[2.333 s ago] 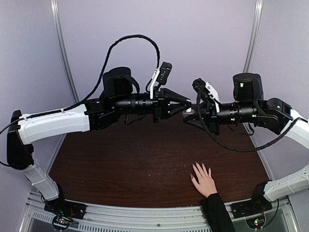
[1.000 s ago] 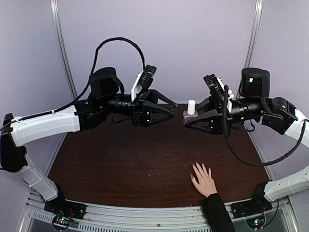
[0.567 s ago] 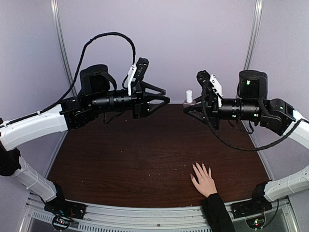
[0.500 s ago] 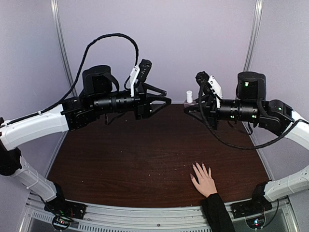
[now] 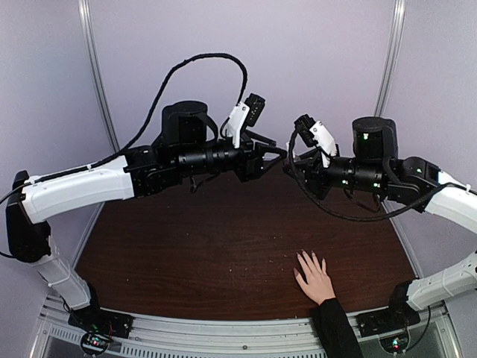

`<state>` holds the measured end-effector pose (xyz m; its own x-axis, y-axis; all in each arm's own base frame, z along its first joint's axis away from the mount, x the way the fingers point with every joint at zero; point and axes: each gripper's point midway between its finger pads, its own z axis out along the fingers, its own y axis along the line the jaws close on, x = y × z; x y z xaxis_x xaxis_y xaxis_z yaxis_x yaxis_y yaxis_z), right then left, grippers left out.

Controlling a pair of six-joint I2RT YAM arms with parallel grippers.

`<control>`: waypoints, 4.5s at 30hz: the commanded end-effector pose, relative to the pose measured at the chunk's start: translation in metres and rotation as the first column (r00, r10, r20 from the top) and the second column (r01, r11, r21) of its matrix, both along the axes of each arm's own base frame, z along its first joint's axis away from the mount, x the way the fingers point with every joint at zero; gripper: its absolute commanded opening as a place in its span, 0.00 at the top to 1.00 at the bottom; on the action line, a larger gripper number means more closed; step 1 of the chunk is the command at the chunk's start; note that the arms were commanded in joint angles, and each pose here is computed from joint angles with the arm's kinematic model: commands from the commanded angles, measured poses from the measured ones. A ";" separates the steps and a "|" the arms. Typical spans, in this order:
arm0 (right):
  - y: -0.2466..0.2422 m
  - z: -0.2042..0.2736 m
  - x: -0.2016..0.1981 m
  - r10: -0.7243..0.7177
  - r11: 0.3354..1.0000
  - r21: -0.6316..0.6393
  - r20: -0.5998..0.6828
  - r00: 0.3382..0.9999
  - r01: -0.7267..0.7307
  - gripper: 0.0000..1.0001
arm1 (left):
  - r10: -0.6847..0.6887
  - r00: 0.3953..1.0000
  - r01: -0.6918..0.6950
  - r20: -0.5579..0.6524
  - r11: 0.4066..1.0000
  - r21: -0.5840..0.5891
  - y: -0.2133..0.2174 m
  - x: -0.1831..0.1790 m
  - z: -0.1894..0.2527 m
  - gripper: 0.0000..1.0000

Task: Paint the nails
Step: Screw the nail polish bottle cap onto the nail polish bottle.

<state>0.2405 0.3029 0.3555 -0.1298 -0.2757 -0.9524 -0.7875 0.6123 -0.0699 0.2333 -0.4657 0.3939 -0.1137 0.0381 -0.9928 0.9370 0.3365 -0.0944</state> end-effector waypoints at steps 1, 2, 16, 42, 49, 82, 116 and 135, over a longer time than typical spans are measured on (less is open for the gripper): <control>0.003 0.005 0.007 -0.045 0.999 0.031 0.010 0.999 0.044 1.00 | 0.031 1.000 -0.031 0.005 0.998 -0.055 -0.010 0.005 0.020 0.55; 0.004 0.004 0.008 -0.046 0.999 0.028 0.009 0.999 0.045 1.00 | 0.035 0.999 -0.034 0.005 0.998 -0.054 -0.013 0.006 0.020 0.56; 0.007 0.001 0.009 -0.053 0.999 0.009 0.017 0.998 0.053 1.00 | 0.026 1.000 -0.027 -0.009 0.999 -0.030 -0.026 0.007 0.011 0.87; 0.029 0.056 -0.076 0.454 0.876 0.125 0.111 0.884 -0.466 1.00 | -0.513 0.858 0.512 0.004 0.857 -0.056 -0.020 -0.089 0.013 1.00; 0.035 0.070 -0.108 0.619 0.760 0.146 0.136 0.774 -0.633 1.00 | -0.642 0.767 0.641 0.007 0.765 -0.057 -0.017 -0.113 0.010 1.00; 0.021 0.028 -0.060 0.395 0.918 0.008 0.050 0.917 -0.395 1.00 | -0.297 0.953 0.302 0.053 0.941 -0.154 0.023 -0.049 0.039 0.60; 0.009 0.003 0.005 0.017 0.998 -0.060 0.033 0.999 -0.015 1.00 | 0.007 1.000 -0.009 -0.022 0.994 -0.113 -0.017 0.009 0.020 0.65; 0.018 0.012 -0.029 0.214 0.976 -0.044 0.047 0.976 -0.212 1.00 | -0.181 0.983 0.181 0.008 0.979 -0.091 -0.021 -0.024 0.019 1.00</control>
<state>0.2403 0.3076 0.3533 -0.0930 -0.3641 -0.9267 -0.8119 0.5665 -0.1411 0.2275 -0.4860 0.3886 -0.1590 0.0086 -0.9872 0.9516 0.2678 -0.1509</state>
